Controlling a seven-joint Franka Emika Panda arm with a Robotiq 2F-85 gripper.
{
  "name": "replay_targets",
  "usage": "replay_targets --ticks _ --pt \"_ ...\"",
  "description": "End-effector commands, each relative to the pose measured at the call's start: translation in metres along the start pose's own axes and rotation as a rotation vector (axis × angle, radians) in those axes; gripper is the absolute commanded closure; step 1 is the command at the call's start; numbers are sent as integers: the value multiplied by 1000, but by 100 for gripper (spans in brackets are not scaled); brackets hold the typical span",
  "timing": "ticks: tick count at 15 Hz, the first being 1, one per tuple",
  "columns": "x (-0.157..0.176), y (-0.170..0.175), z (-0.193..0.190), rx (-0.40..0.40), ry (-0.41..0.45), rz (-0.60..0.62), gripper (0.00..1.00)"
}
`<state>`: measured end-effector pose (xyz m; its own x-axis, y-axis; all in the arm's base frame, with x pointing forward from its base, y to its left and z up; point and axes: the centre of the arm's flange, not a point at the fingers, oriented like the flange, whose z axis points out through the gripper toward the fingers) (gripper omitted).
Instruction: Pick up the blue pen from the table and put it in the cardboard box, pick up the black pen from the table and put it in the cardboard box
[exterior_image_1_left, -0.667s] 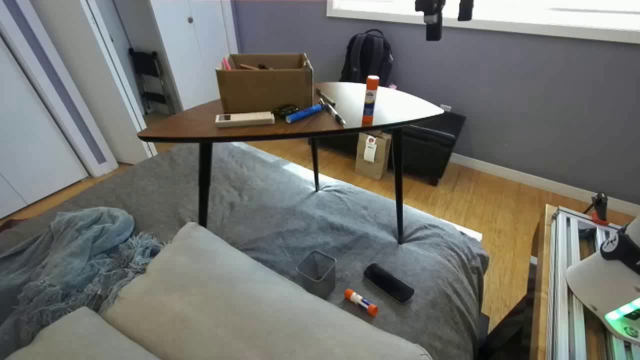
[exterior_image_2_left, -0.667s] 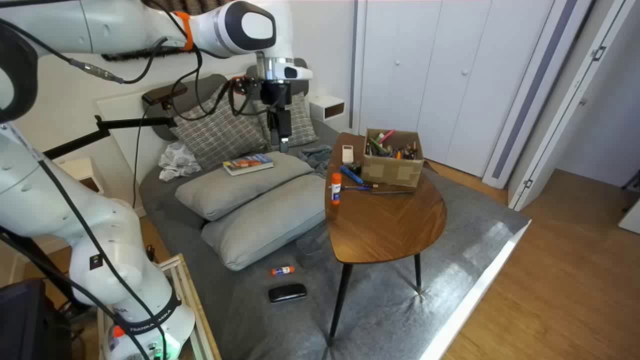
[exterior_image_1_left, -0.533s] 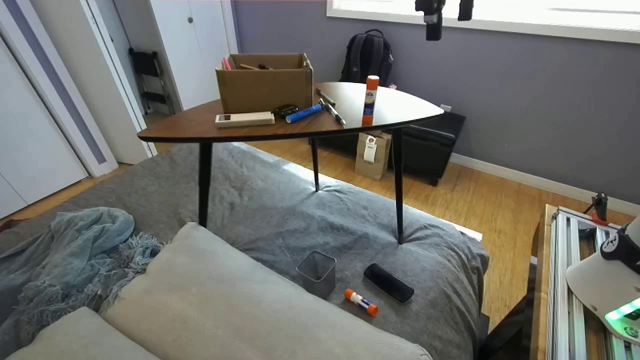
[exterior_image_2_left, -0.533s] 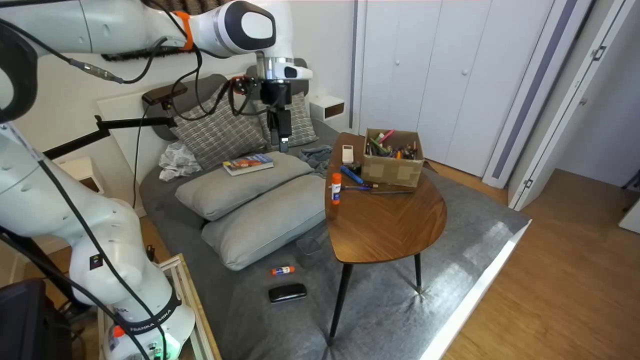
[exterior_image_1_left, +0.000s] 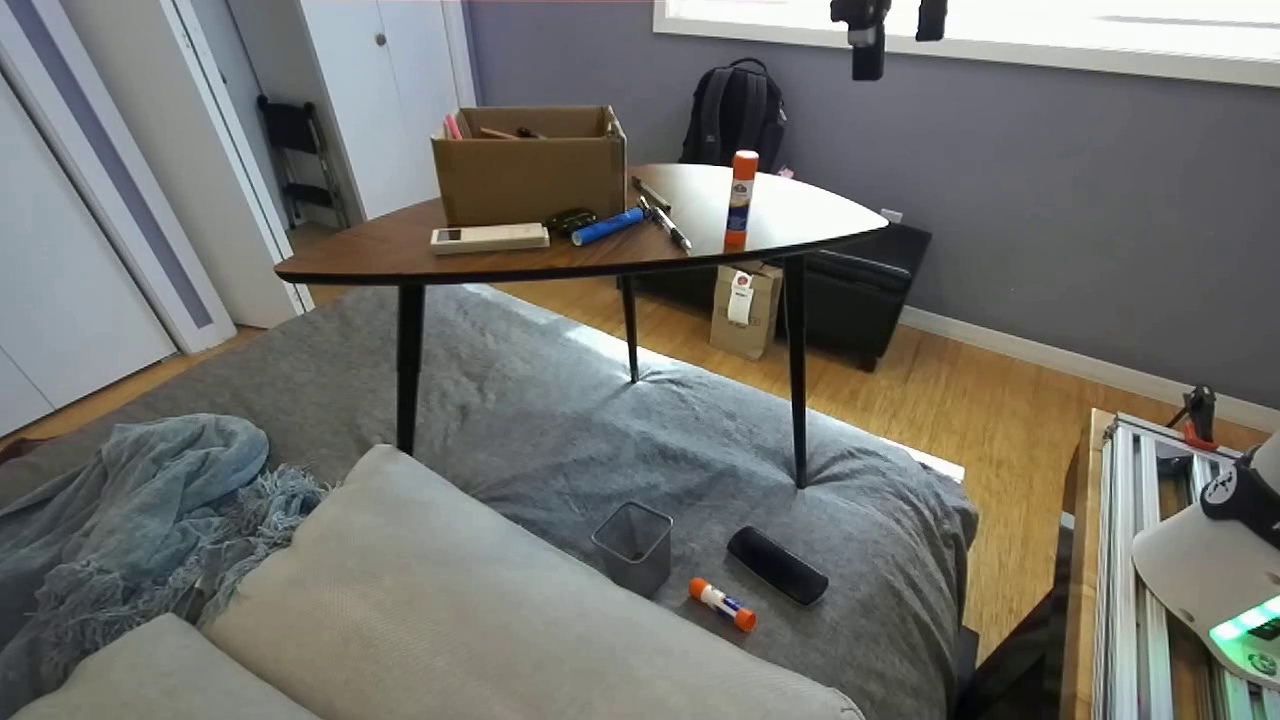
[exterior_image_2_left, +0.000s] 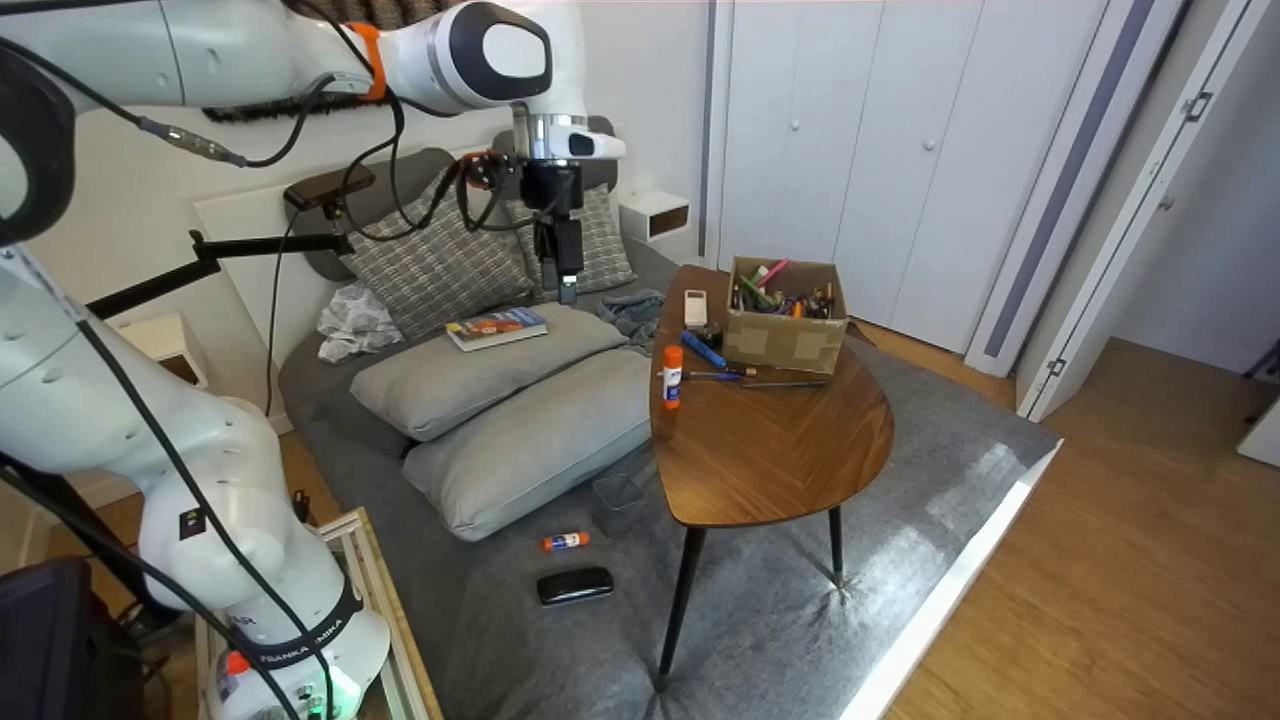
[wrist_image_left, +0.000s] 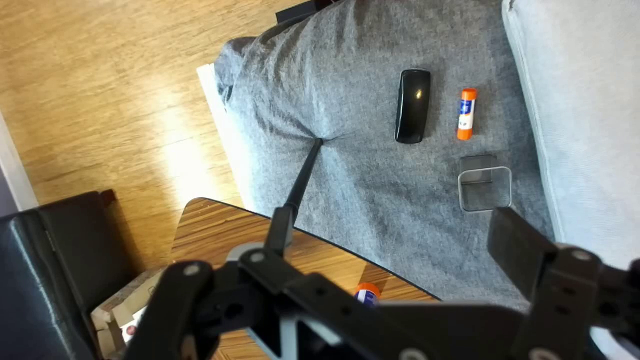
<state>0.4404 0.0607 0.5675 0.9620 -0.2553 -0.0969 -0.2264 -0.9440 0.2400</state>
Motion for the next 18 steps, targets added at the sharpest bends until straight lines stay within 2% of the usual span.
replay_targets --ticks 1,6,9,13,18 --pt "7 3 2 28 -1 -6 0" --pt "46 29 10 107 66 55 0" --pt "68 33 14 157 56 103 0" --pt "103 18 18 197 23 133 0" --pt "149 2 21 186 41 154 0"
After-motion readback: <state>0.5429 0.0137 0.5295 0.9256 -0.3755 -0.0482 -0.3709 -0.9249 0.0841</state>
